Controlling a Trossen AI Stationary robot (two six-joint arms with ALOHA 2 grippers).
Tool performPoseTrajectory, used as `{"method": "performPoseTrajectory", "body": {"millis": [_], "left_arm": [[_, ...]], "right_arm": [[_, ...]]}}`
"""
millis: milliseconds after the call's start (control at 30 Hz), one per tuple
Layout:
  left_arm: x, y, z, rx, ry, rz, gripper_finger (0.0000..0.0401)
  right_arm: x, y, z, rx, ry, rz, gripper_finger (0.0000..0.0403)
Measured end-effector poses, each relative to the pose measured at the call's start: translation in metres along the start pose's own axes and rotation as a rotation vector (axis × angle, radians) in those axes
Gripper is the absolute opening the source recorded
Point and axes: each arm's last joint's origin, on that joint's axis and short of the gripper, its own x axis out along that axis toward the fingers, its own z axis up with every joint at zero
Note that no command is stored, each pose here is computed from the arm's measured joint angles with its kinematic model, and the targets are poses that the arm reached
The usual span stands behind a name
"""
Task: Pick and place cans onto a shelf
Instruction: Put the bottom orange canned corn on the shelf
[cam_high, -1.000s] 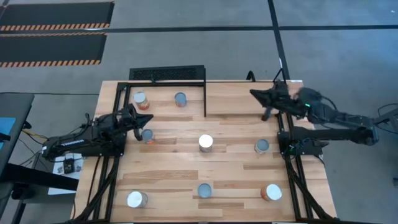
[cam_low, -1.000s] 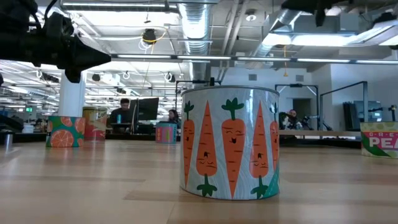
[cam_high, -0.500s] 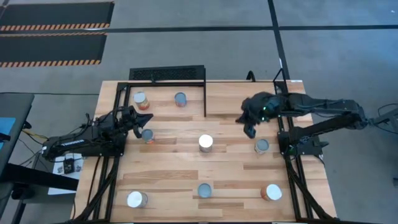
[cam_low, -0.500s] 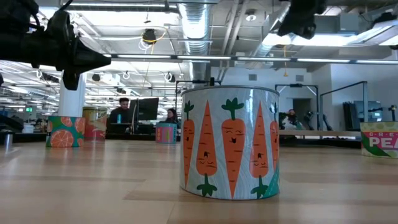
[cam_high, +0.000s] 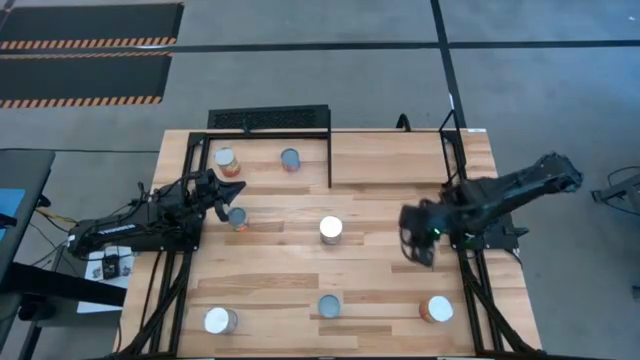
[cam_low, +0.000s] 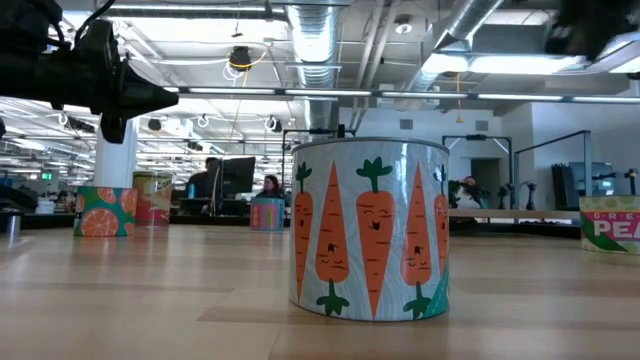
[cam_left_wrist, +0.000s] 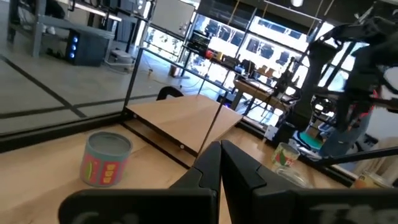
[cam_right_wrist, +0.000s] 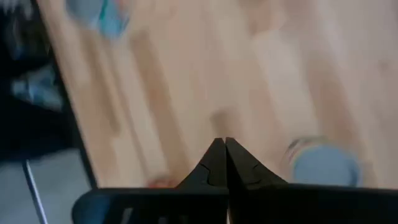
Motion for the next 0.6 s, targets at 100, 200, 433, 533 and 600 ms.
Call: {"method": "performPoseTrajectory", "body": {"millis": [100,200,433,533,600], "left_arm": [[0.0,0.0,0.0,0.046,-0.001,0.003,0.0],[0.0,0.001,0.001,0.049,-0.013,0.026,0.0],[0.0,0.001,0.001,0.047,-0.013,0.026,0.0],[0.0,0.001,0.001,0.046,-0.013,0.026,0.0],[0.0,0.001,0.001,0.047,-0.013,0.026,0.0]], "right_arm": [[0.003,0.016,-0.017,0.014,0.051,0.032,0.0003],[0.007,0.036,-0.035,0.075,0.078,0.112,0.0007],[0.02,0.083,-0.071,0.212,0.143,0.214,0.004],[0.034,0.099,-0.088,0.206,0.215,0.205,0.0046],[0.043,0.104,-0.097,0.205,0.287,0.161,0.0042]]}}
